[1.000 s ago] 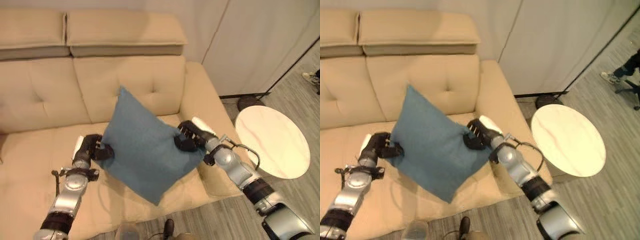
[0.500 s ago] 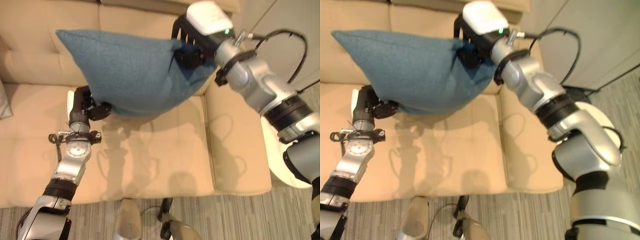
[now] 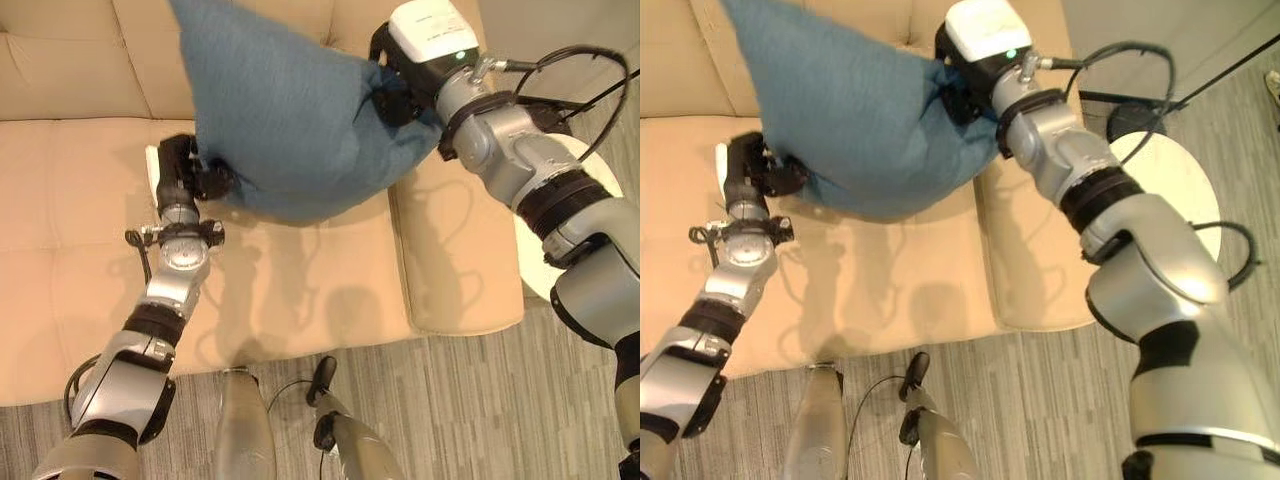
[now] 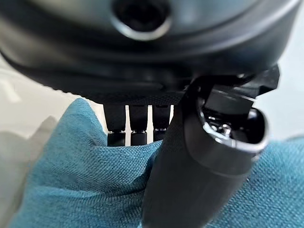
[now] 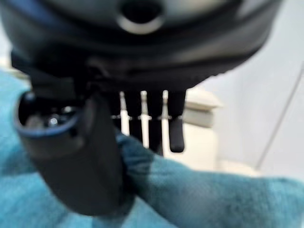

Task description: Pick up all the scattered cushions and arrange them neatly on the sofa.

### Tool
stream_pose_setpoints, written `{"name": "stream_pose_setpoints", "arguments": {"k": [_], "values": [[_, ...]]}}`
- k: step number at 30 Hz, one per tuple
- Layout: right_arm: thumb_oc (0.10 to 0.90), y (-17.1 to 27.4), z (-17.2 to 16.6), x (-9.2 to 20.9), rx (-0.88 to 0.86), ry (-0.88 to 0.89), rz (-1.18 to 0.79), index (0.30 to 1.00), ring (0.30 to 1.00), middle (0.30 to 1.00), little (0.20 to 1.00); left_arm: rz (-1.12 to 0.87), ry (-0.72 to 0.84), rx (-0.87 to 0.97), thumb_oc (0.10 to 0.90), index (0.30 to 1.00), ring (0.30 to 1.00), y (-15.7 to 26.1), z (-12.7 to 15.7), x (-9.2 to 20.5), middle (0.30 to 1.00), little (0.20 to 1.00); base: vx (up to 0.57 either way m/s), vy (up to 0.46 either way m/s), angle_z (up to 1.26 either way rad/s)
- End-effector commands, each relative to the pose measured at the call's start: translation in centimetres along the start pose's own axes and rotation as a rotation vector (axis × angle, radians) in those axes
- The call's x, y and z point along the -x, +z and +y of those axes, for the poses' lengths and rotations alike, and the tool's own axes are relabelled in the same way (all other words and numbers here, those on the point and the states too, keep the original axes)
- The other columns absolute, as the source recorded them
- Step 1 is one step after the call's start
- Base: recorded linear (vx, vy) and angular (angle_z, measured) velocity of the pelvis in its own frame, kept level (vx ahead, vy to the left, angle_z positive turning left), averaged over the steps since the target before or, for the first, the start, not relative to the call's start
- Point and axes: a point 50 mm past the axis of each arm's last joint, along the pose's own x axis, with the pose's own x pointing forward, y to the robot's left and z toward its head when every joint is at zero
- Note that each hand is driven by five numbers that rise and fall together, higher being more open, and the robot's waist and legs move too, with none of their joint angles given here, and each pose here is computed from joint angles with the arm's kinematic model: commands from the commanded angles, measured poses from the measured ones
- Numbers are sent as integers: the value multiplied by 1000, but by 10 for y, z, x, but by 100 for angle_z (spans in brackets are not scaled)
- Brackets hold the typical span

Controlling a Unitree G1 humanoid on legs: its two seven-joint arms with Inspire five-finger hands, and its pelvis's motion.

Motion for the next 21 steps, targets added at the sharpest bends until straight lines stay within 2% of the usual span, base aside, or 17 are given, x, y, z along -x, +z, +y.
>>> {"name": "stream_pose_setpoints", "arguments": {"k": [1, 4, 7, 8, 9, 10, 11, 12, 15, 21], "values": [[400, -36, -89, -7, 152, -261, 123, 300, 300, 300, 300, -328, 30, 83, 400, 300, 300, 89, -8, -25, 300, 300, 50, -3, 3], [400, -43, -104, -4, 162, -322, 147, 300, 300, 300, 300, -371, 80, 88, 400, 300, 300, 104, -1, -29, 300, 300, 45, -5, 8], [400, -37, -104, -6, 131, -356, 143, 300, 300, 300, 300, -370, 135, 83, 400, 300, 300, 109, 2, -34, 300, 300, 49, -35, 5], [681, -35, -102, -8, 123, -356, 143, 721, 721, 721, 721, -363, 139, 61, 400, 300, 300, 107, 2, -35, 300, 300, 35, -15, 1], [800, -35, -99, -8, 124, -356, 147, 900, 900, 900, 900, -350, 135, 19, 400, 300, 300, 104, 2, -36, 300, 300, 39, -6, 2], [800, -36, -98, -9, 126, -356, 158, 900, 900, 900, 900, -318, 126, -37, 400, 300, 300, 97, 2, -38, 300, 300, 25, -5, 3], [800, -38, -98, -9, 129, -354, 175, 900, 900, 900, 900, -297, 121, -89, 750, 825, 825, 94, 2, -41, 825, 825, 22, -10, 4], [800, -39, -99, -9, 133, -352, 190, 900, 900, 900, 900, -250, 121, -128, 800, 900, 900, 86, 2, -43, 900, 900, 0, 0, 0], [800, -39, -99, -10, 141, -351, 208, 900, 900, 900, 900, -183, 117, -142, 800, 900, 900, 78, -1, -46, 900, 900, 0, 0, 0], [800, -37, -113, -8, 225, -420, 193, 900, 900, 900, 900, -60, 232, -265, 800, 900, 900, 62, 26, -54, 900, 900, -2, -13, 0]]}}
